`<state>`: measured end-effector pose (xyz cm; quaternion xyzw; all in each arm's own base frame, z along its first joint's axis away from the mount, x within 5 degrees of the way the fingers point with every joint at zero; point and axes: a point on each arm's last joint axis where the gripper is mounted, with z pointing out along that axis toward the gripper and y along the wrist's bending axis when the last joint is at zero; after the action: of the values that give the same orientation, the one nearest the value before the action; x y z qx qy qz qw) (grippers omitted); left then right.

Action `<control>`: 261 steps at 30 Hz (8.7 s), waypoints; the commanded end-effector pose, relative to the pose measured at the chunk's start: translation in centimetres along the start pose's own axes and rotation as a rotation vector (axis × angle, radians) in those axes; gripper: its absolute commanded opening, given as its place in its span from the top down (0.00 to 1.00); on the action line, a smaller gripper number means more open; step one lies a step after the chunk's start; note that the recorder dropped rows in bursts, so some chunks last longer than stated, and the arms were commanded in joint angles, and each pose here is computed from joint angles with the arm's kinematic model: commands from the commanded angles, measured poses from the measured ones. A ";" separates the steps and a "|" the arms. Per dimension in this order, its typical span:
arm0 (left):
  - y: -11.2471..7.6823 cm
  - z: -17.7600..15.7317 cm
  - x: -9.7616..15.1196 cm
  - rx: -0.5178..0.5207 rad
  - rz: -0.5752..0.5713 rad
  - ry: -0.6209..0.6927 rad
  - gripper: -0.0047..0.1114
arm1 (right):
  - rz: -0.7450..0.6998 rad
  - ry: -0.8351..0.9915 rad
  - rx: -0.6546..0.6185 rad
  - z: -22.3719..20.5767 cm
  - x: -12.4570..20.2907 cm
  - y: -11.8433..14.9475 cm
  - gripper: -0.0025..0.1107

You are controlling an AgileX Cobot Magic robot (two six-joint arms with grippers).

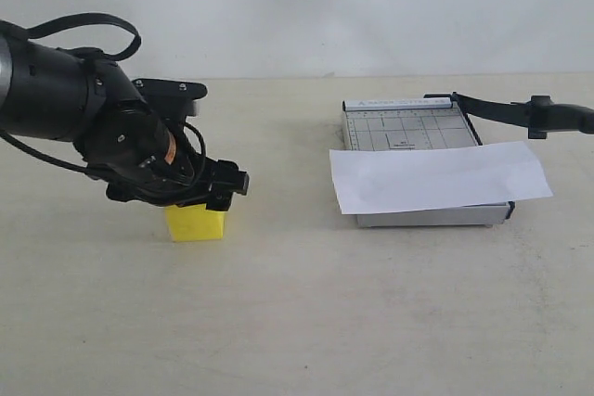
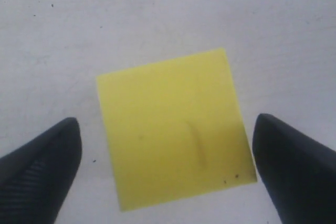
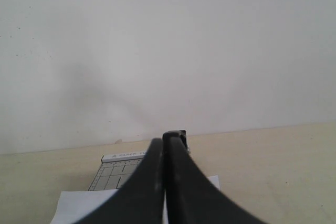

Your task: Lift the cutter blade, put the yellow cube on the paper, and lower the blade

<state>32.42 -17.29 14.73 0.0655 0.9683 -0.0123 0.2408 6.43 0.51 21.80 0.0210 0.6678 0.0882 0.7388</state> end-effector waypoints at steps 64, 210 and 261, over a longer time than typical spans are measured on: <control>-22.0 -1.7 -8.6 0.309 0.502 -0.116 0.92 | -0.003 -0.016 -0.003 0.0 -0.1 0.0 0.98; -20.7 -17.5 -9.6 0.494 0.525 -0.204 0.92 | 0.004 -0.016 -0.003 0.0 -0.1 0.0 0.98; -14.8 -34.3 -4.3 0.653 0.656 -0.593 0.92 | 0.002 -0.016 -0.003 0.0 -0.1 0.0 0.98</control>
<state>19.39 -32.69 45.80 0.4228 0.7469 -0.2727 0.4349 6.43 0.50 21.80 0.0251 0.6677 0.0924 0.7383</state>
